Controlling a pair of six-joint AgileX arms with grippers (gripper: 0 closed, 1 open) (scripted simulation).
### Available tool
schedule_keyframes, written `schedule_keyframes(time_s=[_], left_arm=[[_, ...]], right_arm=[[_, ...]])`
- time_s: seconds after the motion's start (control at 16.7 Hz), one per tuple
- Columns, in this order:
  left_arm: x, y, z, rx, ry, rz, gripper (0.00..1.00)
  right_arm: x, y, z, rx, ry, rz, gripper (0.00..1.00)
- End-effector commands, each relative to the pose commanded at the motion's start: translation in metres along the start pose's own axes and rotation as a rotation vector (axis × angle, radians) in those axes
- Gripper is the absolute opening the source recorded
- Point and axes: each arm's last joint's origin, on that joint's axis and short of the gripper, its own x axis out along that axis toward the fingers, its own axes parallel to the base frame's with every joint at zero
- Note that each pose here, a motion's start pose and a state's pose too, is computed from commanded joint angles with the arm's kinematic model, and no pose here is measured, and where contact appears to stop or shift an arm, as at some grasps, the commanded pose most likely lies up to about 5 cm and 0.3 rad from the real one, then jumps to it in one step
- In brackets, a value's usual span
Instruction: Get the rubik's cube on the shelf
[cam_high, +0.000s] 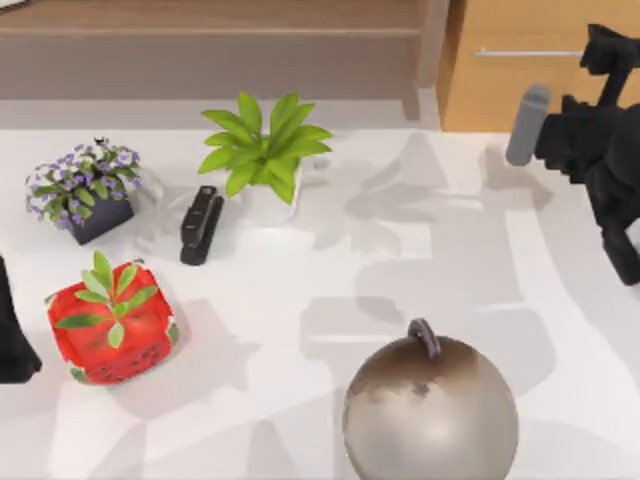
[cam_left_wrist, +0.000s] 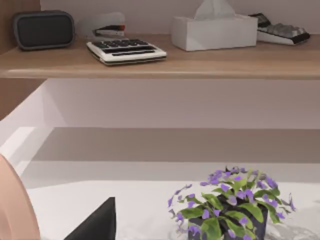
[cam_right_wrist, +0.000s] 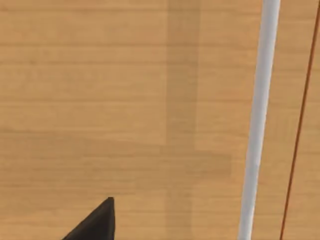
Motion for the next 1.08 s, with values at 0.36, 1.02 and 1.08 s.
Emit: schedule_keyframes(time_s=[0.36, 1.02, 1.08], left_arm=[[0.0, 0.0, 0.0, 0.0, 0.0, 0.0, 1.0], [0.0, 0.0, 0.0, 0.0, 0.0, 0.0, 1.0], [0.0, 0.0, 0.0, 0.0, 0.0, 0.0, 1.0]], right_arm=[[0.006, 0.0, -0.001, 0.0, 0.0, 0.0, 1.0], [0.025, 0.0, 0.0, 0.0, 0.0, 0.0, 0.77], [0.025, 0.0, 0.0, 0.0, 0.0, 0.0, 0.7]])
